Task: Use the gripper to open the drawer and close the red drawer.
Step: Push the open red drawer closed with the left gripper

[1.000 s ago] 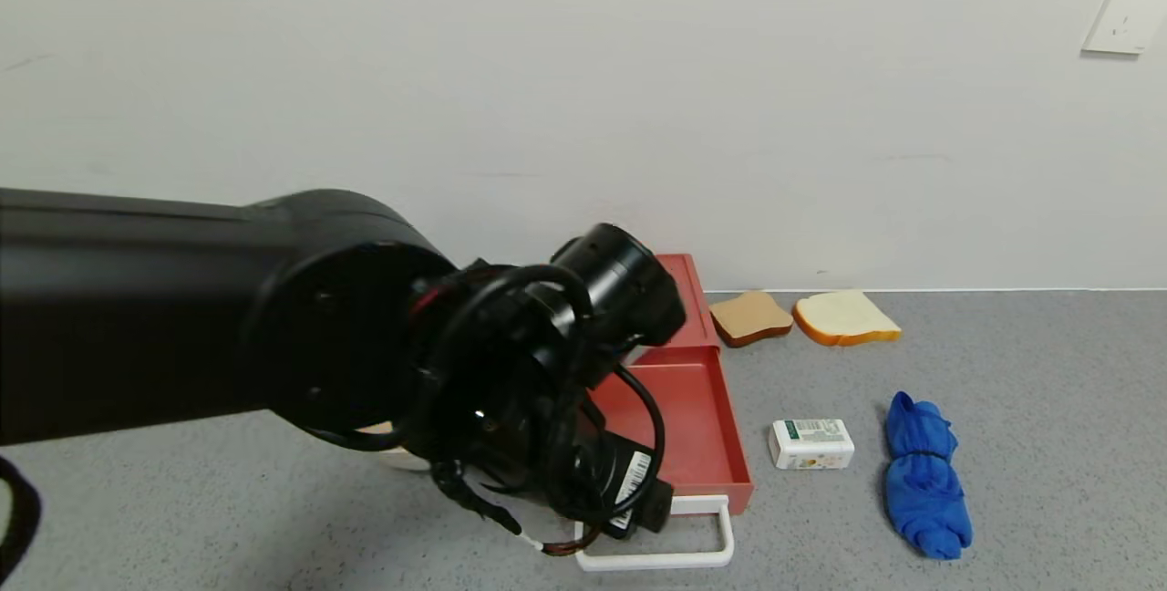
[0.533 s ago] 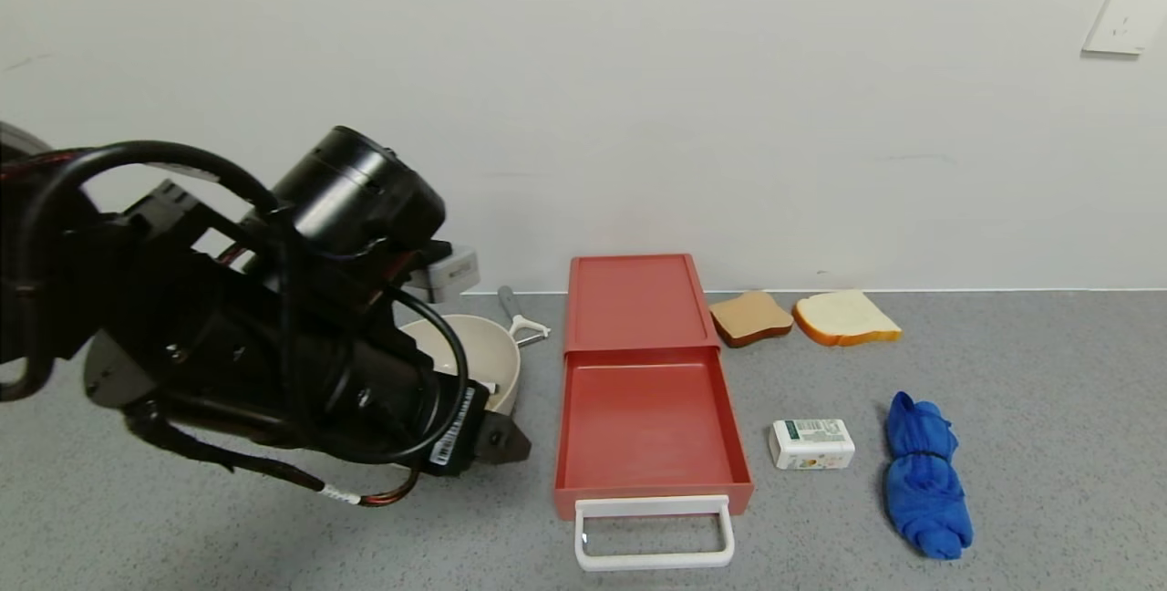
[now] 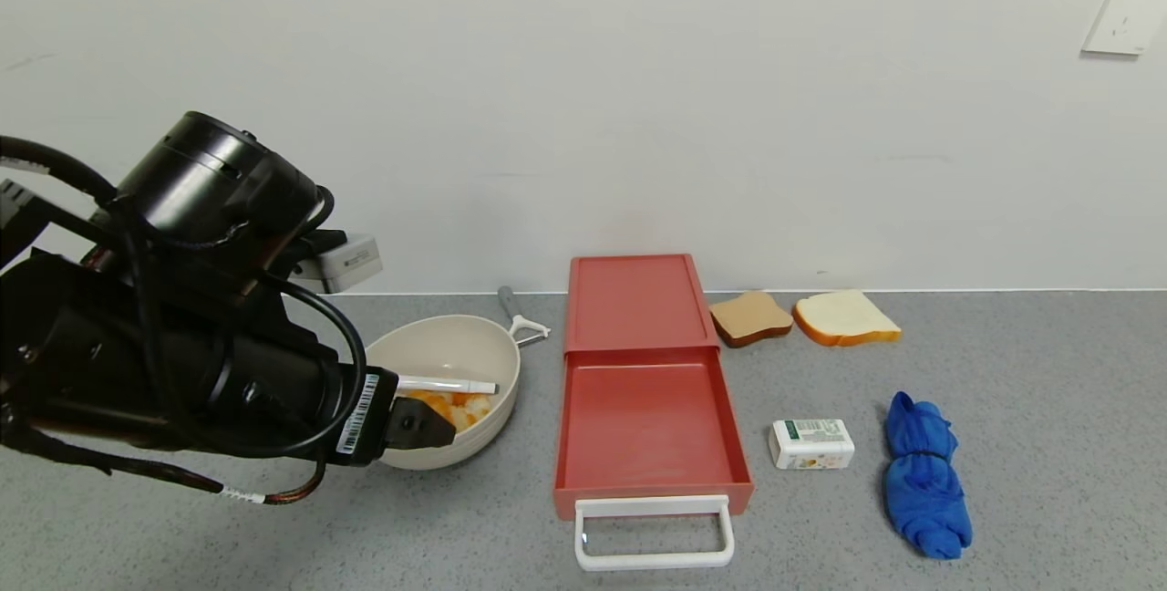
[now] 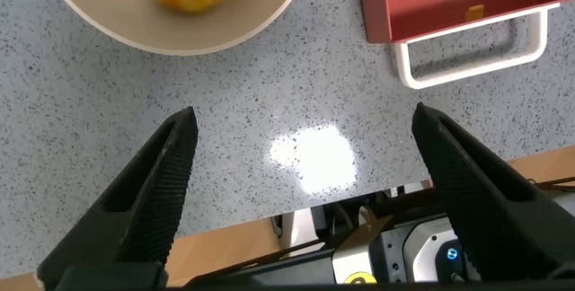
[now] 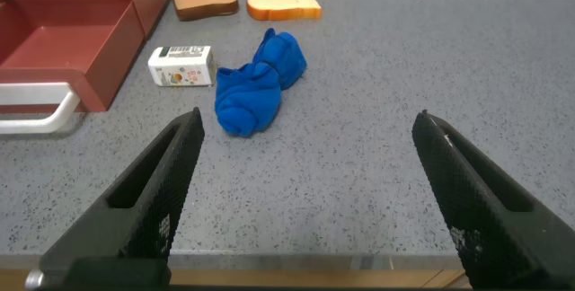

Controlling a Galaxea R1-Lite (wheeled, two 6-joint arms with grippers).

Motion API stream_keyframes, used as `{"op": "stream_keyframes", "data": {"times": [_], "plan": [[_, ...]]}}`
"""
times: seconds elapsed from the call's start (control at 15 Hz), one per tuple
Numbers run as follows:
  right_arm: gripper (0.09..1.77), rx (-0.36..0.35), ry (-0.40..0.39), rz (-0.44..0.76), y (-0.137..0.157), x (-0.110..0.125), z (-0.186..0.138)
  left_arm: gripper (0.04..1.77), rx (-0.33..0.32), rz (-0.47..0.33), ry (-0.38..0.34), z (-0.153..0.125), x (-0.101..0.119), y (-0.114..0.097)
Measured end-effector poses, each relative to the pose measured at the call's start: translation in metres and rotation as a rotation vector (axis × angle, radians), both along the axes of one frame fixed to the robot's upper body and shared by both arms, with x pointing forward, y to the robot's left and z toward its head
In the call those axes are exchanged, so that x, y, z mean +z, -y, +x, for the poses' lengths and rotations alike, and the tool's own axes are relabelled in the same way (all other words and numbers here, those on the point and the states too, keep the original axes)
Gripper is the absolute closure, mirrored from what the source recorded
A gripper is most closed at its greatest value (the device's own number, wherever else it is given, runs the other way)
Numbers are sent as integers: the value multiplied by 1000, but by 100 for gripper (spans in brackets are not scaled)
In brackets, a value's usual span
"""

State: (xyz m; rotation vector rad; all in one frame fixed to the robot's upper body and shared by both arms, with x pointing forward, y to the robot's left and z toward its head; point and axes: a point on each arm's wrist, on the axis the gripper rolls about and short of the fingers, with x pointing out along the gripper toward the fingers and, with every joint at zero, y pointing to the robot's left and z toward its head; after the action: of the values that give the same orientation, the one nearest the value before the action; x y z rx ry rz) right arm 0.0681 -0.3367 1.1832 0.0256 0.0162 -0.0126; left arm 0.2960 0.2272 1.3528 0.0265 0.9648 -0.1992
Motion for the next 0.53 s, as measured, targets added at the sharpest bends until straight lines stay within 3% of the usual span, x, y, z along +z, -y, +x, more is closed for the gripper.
{"op": "stream_keyframes", "data": {"times": [0.33, 0.53], "plan": [[15, 0, 0, 0, 0, 0, 0, 9, 5, -6, 0, 0, 0, -1], [15, 0, 0, 0, 0, 0, 0, 9, 1, -30, 41, 3, 2, 2]]}}
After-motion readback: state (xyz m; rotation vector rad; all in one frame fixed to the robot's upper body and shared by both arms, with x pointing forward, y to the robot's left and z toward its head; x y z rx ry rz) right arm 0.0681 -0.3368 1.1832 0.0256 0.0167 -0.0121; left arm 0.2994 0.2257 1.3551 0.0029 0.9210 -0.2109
